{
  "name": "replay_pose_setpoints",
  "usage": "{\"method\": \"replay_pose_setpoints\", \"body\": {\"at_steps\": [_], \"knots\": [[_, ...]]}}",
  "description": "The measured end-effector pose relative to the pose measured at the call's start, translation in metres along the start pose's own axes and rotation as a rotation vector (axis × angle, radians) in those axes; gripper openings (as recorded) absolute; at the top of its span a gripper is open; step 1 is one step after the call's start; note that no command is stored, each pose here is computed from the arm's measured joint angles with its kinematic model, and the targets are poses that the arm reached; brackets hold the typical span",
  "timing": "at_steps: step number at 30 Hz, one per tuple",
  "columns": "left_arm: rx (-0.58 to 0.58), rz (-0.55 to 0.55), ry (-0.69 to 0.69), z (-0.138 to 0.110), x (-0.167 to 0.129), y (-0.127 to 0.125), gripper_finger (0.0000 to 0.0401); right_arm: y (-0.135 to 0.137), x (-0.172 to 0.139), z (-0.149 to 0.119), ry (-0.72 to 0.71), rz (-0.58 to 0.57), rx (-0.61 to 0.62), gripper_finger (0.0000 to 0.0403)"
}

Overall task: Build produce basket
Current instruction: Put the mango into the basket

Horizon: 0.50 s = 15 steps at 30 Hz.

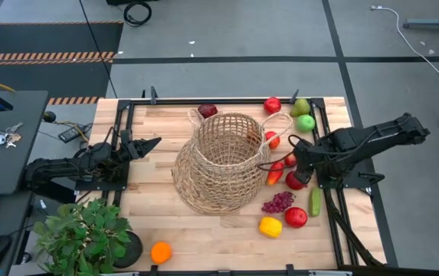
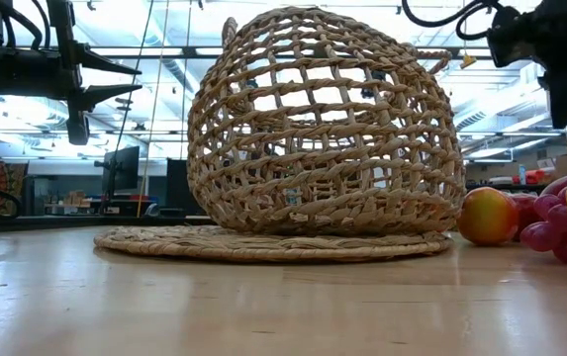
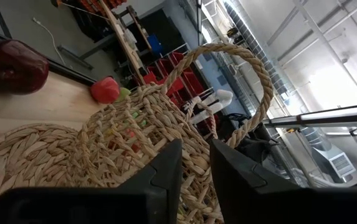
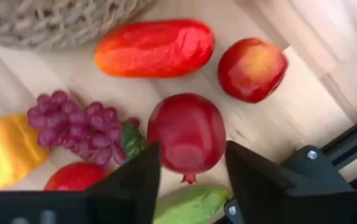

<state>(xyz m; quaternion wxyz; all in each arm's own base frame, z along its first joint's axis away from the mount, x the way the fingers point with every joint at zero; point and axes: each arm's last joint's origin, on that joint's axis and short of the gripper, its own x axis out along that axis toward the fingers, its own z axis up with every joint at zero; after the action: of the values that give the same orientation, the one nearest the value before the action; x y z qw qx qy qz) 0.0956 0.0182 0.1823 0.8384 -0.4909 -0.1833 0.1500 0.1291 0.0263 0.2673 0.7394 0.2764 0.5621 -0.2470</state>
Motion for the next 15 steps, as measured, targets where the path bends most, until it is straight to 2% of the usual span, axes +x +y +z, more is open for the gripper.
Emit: {"method": "replay_pose_setpoints", "body": {"at_steps": [4, 8, 15], "knots": [[0.0, 0.0, 0.0, 0.0, 0.0, 0.0, 0.0091, -0.002, -0.007, -0.003, -0.119, -0.002, -0.017, 0.026], [0.0, 0.0, 0.0, 0.0, 0.0, 0.0, 0.0086, -0.006, -0.012, -0.007, -0.27, -0.033, 0.007, 0.0299], [0.0, 0.0, 0.0, 0.0, 0.0, 0.0, 0.0084, -0.01, 0.007, -0.018, -0.299, 0.027, 0.102, 0.0368]]}}
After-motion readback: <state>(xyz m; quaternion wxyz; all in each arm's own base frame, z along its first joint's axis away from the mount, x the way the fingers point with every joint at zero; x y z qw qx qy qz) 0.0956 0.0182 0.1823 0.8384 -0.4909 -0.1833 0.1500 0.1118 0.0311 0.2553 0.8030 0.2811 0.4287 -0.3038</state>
